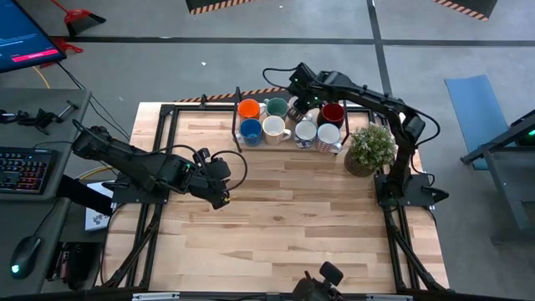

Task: Place coffee mugs
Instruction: Adjust the mugs on the shelf, then return to Home Position

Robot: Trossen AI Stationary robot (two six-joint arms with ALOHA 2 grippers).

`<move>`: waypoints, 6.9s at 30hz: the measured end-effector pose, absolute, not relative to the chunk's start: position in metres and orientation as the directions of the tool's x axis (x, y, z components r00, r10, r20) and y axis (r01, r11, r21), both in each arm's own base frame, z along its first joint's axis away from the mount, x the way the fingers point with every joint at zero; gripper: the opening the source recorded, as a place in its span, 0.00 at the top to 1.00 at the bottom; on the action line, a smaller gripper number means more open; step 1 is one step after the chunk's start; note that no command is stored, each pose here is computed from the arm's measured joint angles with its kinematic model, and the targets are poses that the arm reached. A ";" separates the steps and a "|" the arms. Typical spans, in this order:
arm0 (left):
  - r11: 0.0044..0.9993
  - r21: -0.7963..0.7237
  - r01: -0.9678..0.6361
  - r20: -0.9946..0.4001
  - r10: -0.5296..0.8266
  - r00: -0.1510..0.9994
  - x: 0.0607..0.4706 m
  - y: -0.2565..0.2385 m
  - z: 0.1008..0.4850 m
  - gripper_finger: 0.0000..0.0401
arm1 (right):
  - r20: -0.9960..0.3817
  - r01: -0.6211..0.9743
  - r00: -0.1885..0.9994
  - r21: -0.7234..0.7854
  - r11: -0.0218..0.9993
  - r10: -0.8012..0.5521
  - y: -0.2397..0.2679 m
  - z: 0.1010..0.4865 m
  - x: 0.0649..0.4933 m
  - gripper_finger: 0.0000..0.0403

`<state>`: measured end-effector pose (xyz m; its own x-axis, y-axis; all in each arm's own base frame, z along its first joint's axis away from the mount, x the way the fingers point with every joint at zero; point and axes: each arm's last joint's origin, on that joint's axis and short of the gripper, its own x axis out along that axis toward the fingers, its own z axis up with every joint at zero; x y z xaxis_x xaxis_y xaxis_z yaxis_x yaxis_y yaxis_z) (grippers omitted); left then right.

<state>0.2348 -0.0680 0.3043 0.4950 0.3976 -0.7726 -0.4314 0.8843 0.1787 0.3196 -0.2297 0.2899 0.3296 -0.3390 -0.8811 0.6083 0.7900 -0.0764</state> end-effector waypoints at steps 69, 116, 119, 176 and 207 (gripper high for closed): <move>0.888 0.182 -0.423 -0.775 0.394 0.494 0.235 -0.068 0.304 0.68 | -0.926 0.652 0.135 -0.185 0.735 -0.353 -0.233 0.270 0.314 0.85; 0.882 0.266 -0.389 -0.749 0.443 0.492 0.234 -0.067 0.304 0.68 | -0.982 0.435 0.172 0.001 0.900 -0.082 -0.118 0.360 0.313 0.85; 0.879 0.269 -0.393 -0.746 0.448 0.493 0.234 -0.066 0.305 0.68 | -0.980 0.343 0.166 -0.044 0.938 -0.107 -0.081 0.353 0.312 0.85; 0.885 0.278 -0.374 -0.744 0.445 0.499 0.235 -0.067 0.305 0.68 | -0.029 -0.176 0.984 -0.027 0.984 0.176 0.024 0.183 0.109 0.85; 0.887 0.275 -0.371 -0.747 0.440 0.498 0.235 -0.067 0.305 0.68 | 0.005 -0.130 0.991 0.052 0.990 0.130 0.008 0.167 0.099 0.85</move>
<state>0.2349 -0.0668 0.3050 0.4985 0.4402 -0.7468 -0.3713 0.8869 0.2749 0.0987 0.0076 0.1669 0.9915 0.1302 0.0049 -0.1303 0.9901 0.0517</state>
